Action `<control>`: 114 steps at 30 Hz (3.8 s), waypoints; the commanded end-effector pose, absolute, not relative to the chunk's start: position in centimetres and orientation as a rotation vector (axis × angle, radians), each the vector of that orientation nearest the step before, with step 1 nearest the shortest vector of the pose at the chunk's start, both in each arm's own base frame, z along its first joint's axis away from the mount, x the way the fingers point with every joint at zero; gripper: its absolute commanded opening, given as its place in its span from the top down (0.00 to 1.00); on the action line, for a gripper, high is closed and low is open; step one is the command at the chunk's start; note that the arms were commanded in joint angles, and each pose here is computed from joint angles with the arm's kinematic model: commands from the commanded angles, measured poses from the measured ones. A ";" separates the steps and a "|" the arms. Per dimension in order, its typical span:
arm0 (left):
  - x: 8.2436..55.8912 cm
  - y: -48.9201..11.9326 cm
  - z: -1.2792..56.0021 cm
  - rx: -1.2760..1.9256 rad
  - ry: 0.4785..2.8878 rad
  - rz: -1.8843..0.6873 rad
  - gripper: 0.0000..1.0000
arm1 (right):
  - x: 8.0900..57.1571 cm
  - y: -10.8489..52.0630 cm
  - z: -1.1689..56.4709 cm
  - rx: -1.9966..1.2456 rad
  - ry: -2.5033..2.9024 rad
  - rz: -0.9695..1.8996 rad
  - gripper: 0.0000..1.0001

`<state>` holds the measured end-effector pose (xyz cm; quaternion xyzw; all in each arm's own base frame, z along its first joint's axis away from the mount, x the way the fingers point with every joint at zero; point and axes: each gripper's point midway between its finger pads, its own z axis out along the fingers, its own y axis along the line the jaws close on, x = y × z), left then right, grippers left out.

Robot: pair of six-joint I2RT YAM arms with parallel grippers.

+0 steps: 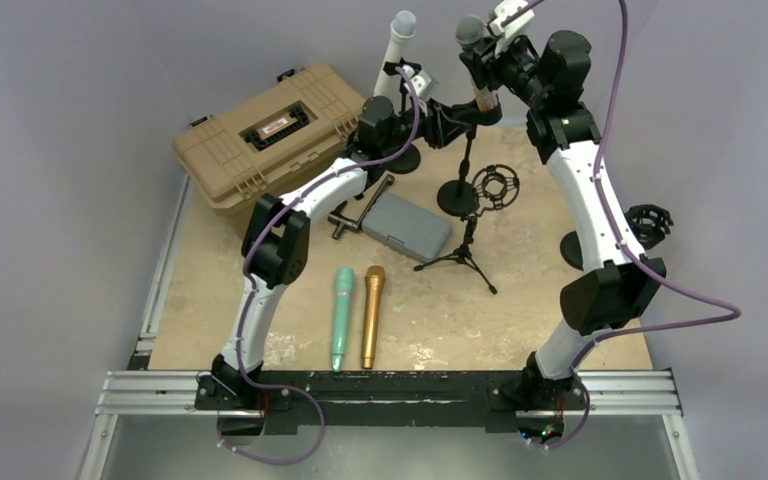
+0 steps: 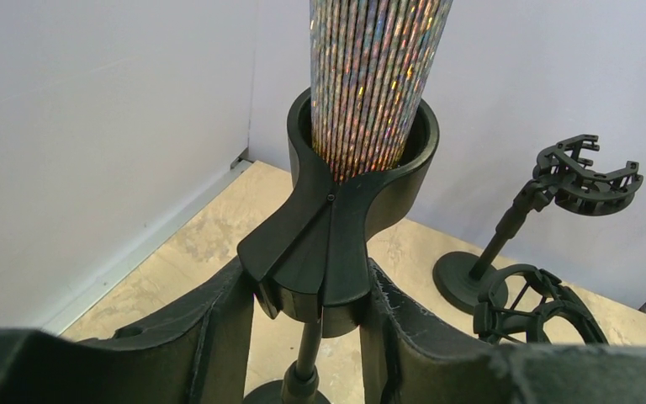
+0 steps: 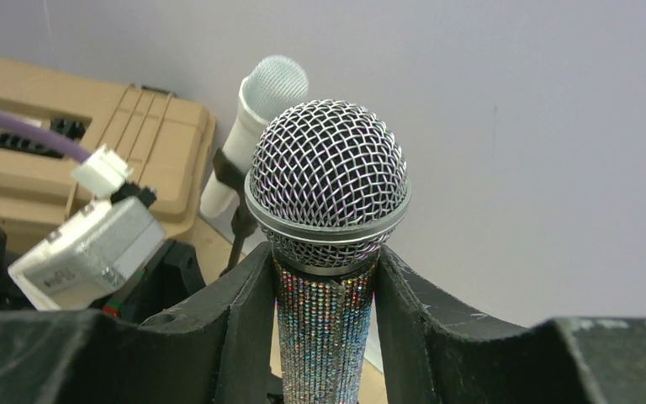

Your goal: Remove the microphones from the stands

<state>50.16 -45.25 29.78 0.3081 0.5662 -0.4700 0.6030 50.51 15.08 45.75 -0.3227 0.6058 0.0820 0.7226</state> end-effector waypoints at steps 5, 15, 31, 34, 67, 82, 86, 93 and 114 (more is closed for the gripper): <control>49.8 -44.6 29.9 0.747 1.333 -1.056 1.00 | 45.9 11.1 61.8 -0.420 0.964 0.049 1.00; 50.3 -44.4 29.9 0.725 1.406 -1.043 0.83 | 42.3 9.0 65.0 -0.205 0.959 0.155 1.00; 46.0 -37.5 39.3 0.634 1.393 -0.908 0.00 | 37.0 12.8 56.1 -0.188 1.295 0.563 1.00; 44.8 -33.2 40.5 0.481 1.483 -0.803 0.00 | 35.5 17.0 53.1 -0.245 1.393 0.796 1.00; 27.7 -9.0 40.9 0.060 1.564 -0.194 0.12 | 22.7 26.4 10.2 0.383 2.456 0.386 1.00; 27.2 -9.3 40.7 0.034 1.556 -0.248 0.13 | 25.2 30.1 7.5 0.281 2.475 0.359 0.94; 27.0 -9.2 40.9 0.031 1.554 -0.256 0.13 | 25.4 30.1 7.4 0.272 2.472 0.341 0.71; 27.1 -9.1 40.8 0.025 1.559 -0.248 0.14 | 25.5 30.5 7.7 0.224 2.464 0.362 0.47; 25.8 -7.8 41.6 -0.032 1.523 -0.248 0.14 | 35.0 25.8 32.4 0.016 1.940 0.537 0.19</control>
